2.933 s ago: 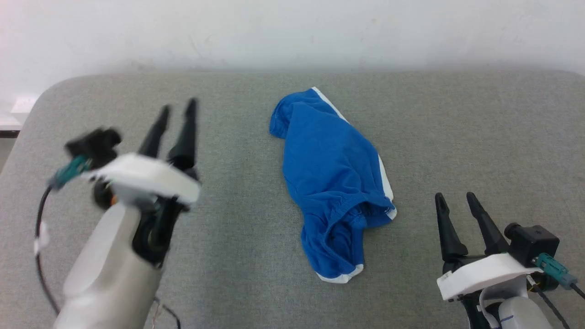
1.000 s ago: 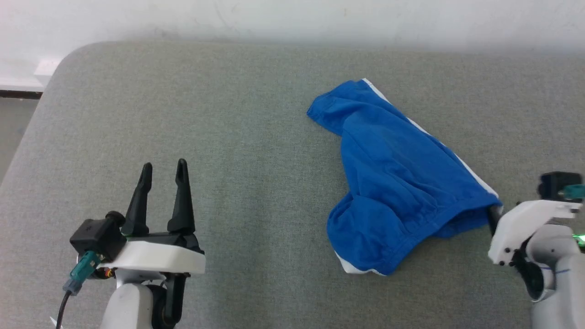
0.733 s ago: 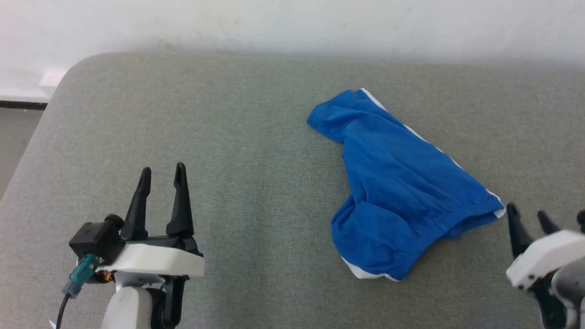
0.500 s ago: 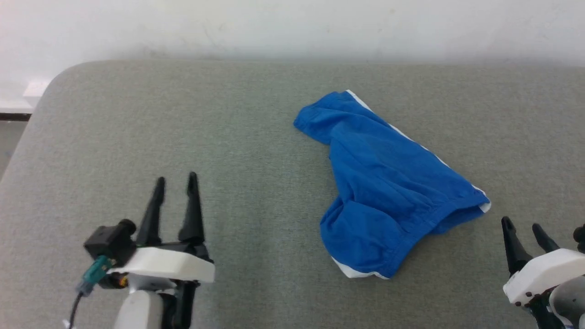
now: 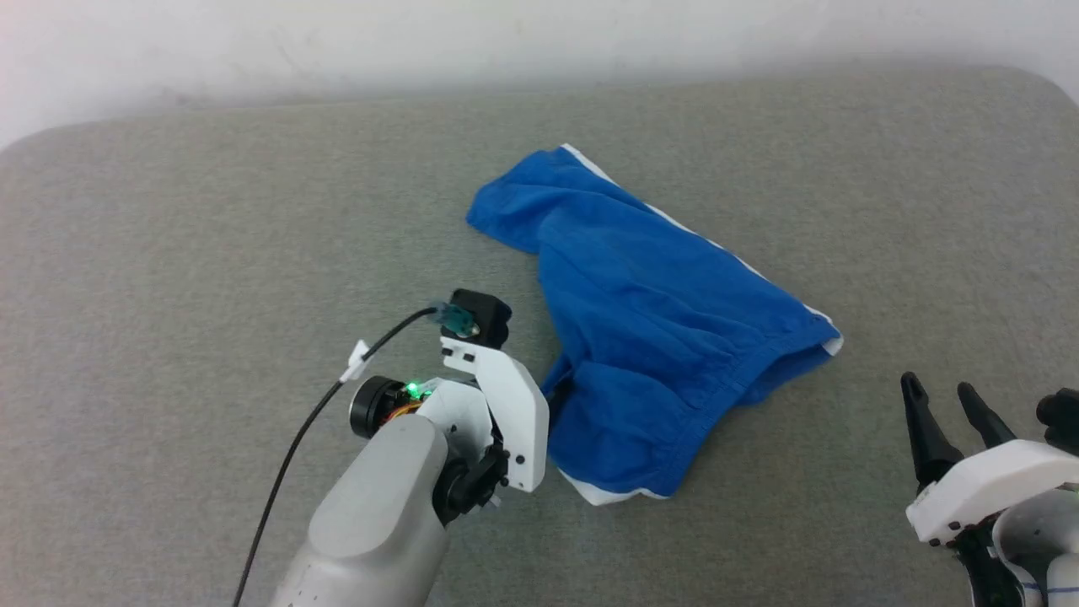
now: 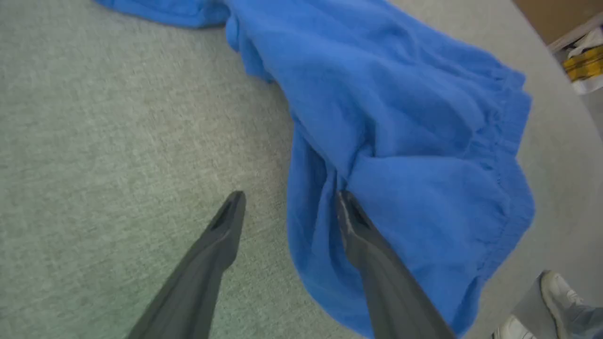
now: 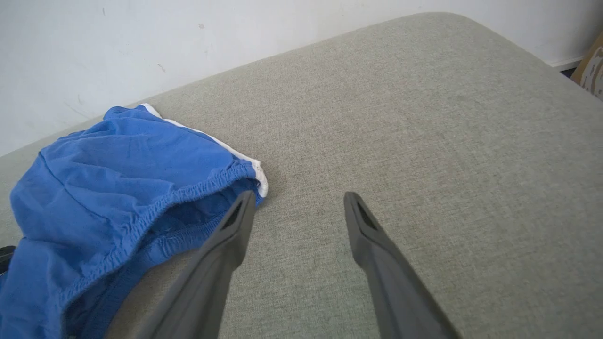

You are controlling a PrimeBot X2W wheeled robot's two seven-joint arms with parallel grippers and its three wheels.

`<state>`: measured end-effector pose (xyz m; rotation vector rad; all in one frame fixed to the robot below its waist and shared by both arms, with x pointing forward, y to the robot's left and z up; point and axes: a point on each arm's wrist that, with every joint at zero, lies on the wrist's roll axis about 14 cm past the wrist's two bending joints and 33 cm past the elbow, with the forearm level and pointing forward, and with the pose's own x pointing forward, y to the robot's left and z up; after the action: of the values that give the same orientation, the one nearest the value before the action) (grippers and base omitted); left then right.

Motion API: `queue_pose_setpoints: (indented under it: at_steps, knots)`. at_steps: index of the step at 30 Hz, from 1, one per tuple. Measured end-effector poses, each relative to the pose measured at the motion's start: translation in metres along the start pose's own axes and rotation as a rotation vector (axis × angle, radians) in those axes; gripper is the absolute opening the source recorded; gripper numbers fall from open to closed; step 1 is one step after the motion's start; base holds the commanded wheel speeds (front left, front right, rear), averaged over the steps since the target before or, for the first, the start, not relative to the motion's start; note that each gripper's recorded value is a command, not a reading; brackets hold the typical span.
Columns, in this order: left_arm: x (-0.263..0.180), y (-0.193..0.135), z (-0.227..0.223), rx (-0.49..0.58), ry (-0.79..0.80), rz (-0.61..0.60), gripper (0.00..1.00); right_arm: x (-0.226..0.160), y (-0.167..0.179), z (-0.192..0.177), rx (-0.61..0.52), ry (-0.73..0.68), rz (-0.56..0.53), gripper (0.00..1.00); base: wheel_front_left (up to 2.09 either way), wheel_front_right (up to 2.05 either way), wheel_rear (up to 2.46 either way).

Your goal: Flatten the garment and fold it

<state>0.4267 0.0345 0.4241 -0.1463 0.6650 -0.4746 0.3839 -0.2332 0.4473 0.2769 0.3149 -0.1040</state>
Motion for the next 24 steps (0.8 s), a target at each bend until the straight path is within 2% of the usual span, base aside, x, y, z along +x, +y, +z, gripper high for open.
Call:
queue_pose_setpoints:
  at_steps: [2, 5, 6, 7, 8, 15, 21, 24]
  knots:
    - [0.007, -0.002, -0.015, 0.051, 0.088, -0.001, 1.00, -0.001, -0.005, -0.001, 0.004, 0.002, -0.015, 1.00, 0.00, 0.00, 0.00]
    - [0.014, -0.009, -0.033, 0.065, 0.163, -0.025, 1.00, -0.005, -0.018, -0.002, 0.007, 0.002, -0.053, 1.00, 0.00, 0.00, 0.00]
    - [0.016, -0.011, -0.035, 0.067, 0.176, -0.033, 0.79, -0.006, -0.022, -0.002, 0.007, 0.002, -0.064, 1.00, 0.00, 0.00, 0.00]
    - [0.017, -0.013, -0.037, 0.064, 0.187, -0.049, 0.07, -0.007, -0.025, -0.002, 0.005, 0.003, -0.072, 1.00, 0.00, 0.00, 0.00]
    - [0.018, -0.016, -0.039, 0.056, 0.196, -0.064, 0.00, -0.007, -0.027, -0.002, 0.004, 0.004, -0.078, 1.00, 0.00, 0.00, 0.00]
    - [0.007, -0.043, -0.064, 0.003, 0.330, -0.184, 0.00, 0.000, -0.017, -0.003, -0.003, 0.005, -0.050, 1.00, 0.00, 0.00, 0.00]
    - [-0.037, -0.110, -0.126, -0.040, 0.573, -0.420, 0.00, 0.013, 0.008, -0.004, -0.012, 0.015, 0.020, 1.00, 0.00, 0.00, 0.00]
    - [-0.051, -0.112, -0.139, -0.045, 0.619, -0.453, 0.00, 0.018, 0.016, -0.004, -0.014, 0.017, 0.041, 1.00, 0.00, 0.00, 0.00]
